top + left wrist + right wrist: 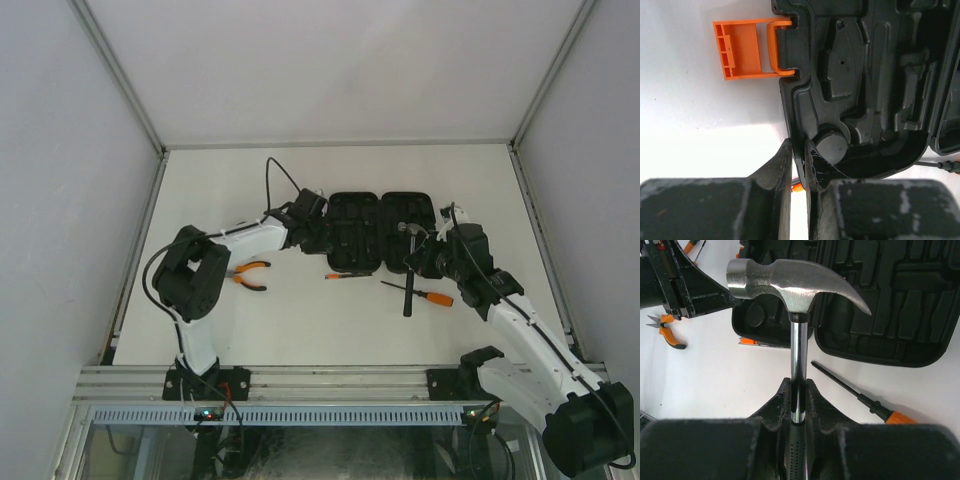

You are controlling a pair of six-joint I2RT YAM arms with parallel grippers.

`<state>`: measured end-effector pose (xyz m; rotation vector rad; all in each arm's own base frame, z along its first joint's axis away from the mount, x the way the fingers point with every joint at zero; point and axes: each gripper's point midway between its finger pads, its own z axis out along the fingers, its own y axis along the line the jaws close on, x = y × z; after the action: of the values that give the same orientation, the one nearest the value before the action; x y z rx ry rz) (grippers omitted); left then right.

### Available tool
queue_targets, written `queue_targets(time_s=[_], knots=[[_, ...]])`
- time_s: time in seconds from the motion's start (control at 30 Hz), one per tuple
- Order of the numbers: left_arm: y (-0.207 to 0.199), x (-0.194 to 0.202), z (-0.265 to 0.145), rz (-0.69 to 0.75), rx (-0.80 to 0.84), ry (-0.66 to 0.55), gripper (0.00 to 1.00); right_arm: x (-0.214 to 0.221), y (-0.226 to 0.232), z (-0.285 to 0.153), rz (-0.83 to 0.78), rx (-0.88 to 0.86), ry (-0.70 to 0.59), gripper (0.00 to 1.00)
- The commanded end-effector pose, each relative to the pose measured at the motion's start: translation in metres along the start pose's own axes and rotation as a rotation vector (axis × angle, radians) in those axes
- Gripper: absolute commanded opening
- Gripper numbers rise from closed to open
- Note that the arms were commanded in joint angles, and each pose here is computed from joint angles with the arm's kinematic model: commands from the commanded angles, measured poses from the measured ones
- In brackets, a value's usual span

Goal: Sort the tools into containers
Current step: Place the hammer in the storage box.

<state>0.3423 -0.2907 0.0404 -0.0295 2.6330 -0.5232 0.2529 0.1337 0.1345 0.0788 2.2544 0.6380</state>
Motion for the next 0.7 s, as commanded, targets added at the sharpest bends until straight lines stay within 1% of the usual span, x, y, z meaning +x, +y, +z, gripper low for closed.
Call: queue_targets(time_s=[0.0, 0.1, 0.3, 0.67], knots=[[0.018, 0.019, -0.01, 0.005, -0.043, 0.03, 0.13, -0.021, 0.013, 0.0, -0.026, -0.047, -0.077, 0.0], [0.022, 0.024, -0.015, 0.0, -0.047, 0.029, 0.12, -0.02, 0.014, 0.002, -0.025, -0.048, -0.073, 0.0], [0.027, 0.035, -0.025, -0.09, -0.053, 0.025, 0.12, -0.019, 0.016, 0.005, -0.033, -0.051, -0.07, 0.0], [0.016, 0.054, -0.037, -0.168, -0.036, 0.03, 0.12, -0.017, 0.02, 0.008, -0.045, -0.052, -0.061, 0.0]])
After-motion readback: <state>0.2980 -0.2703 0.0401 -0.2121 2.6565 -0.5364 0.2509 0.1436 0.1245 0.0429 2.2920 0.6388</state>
